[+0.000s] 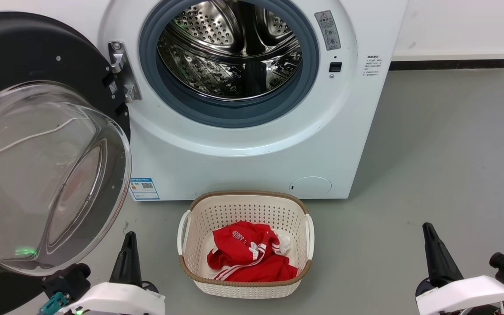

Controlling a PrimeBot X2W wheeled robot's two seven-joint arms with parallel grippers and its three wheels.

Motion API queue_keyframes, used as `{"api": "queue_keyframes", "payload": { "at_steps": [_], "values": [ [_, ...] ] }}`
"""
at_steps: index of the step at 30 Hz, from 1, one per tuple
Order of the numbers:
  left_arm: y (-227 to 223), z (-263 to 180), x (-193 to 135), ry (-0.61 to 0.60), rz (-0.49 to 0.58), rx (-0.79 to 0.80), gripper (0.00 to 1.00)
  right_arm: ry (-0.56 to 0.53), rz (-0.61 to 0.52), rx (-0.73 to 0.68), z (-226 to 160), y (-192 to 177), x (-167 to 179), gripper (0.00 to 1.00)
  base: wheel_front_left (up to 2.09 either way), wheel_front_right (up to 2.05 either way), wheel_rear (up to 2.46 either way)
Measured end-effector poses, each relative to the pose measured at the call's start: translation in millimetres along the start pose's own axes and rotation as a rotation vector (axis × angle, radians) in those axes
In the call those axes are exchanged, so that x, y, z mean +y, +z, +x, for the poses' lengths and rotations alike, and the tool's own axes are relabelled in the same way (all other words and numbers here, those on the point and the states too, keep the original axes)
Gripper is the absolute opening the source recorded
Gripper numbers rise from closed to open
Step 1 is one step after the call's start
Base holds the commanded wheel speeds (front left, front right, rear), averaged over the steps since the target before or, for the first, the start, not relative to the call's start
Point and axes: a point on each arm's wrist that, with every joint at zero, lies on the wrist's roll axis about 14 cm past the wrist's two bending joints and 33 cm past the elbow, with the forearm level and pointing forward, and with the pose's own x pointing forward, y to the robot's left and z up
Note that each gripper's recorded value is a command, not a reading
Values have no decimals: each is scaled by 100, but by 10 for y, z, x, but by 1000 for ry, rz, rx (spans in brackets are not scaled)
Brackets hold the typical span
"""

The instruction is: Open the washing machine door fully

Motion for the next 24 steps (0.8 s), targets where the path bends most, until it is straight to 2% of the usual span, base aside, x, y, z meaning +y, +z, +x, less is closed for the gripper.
{"api": "queue_keyframes", "payload": {
  "at_steps": [24],
  "values": [
    [-23, 84, 76, 22, -356, 51, 0, -30, 335, 3, 99, 29, -59, 0, 0, 0, 0]
  ]
}}
